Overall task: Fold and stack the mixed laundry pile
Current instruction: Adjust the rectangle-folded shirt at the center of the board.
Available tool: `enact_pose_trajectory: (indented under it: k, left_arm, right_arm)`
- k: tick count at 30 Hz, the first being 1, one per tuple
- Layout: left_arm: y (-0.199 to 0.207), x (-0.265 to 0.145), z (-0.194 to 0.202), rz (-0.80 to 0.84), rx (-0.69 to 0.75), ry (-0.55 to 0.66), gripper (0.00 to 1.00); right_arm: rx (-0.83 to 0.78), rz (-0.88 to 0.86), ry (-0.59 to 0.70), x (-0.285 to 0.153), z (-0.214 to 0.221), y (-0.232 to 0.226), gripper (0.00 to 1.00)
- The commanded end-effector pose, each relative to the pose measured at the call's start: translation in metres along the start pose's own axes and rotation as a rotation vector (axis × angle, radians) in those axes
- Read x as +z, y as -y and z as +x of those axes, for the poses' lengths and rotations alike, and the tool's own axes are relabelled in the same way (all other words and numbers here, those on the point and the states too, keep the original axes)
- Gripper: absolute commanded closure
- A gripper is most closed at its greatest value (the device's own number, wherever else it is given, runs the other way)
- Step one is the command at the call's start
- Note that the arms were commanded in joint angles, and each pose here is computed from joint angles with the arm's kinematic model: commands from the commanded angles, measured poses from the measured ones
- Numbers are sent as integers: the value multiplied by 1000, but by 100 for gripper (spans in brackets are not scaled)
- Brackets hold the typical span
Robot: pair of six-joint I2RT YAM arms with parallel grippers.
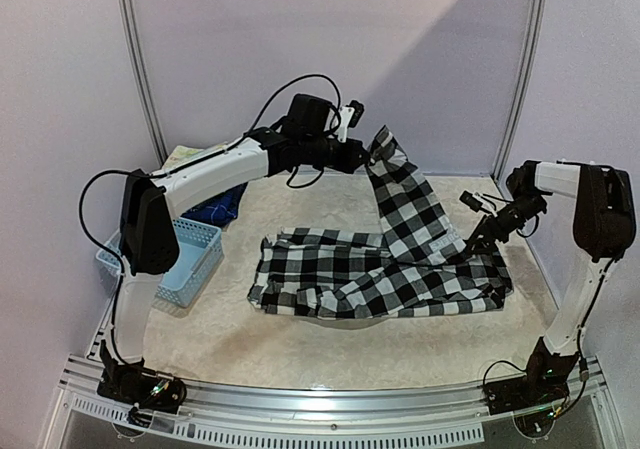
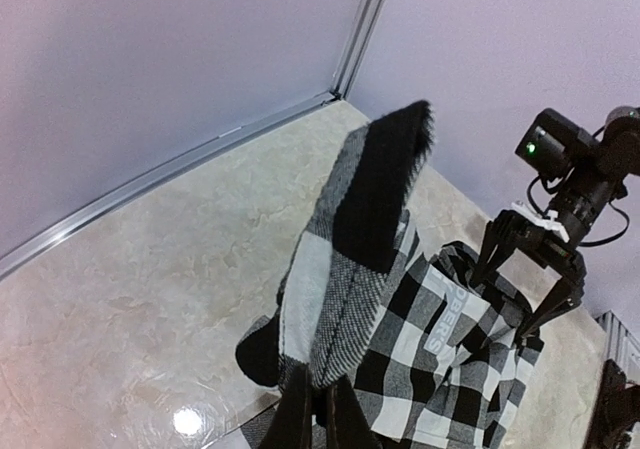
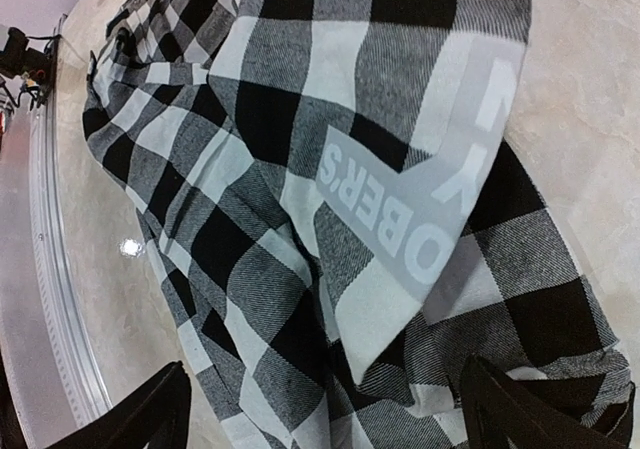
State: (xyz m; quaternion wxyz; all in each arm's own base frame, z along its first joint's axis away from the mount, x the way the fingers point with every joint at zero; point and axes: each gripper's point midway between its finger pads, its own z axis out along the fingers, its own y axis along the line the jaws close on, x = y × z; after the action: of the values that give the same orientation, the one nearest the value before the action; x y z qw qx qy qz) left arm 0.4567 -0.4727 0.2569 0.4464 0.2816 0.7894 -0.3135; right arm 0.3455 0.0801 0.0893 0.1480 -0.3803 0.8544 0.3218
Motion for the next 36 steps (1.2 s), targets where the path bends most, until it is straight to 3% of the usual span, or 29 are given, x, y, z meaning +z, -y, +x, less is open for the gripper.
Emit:
enact_pose_trajectory:
  k: [1, 5, 11, 17, 22, 32, 36]
  left_arm:
    - [-18, -9, -5, -1, -144, 3, 100]
    - [-34, -9, -6, -1, -240, 3, 100]
    - [-32, -10, 8, 61, -380, -69, 100]
    - [-34, -19, 42, 28, -448, -176, 100]
    - [-42, -25, 67, -4, -481, -232, 100]
    - [-81, -44, 87, -103, -584, -250, 100]
    - [-95, -50, 95, -102, -670, -266, 100]
  right_arm:
    - [-41, -40, -10, 6, -2, 3, 10]
    - [-3, -20, -33, 11, -1, 17, 23]
    - [64, -27, -51, 18, 2, 28, 29]
    - [112, -48, -74, 22, 4, 32, 65]
    - [130, -67, -101, 24, 10, 31, 70]
    - [222, -56, -200, 31, 30, 41, 98]
    - [279, -85, -215, 33, 37, 46, 100]
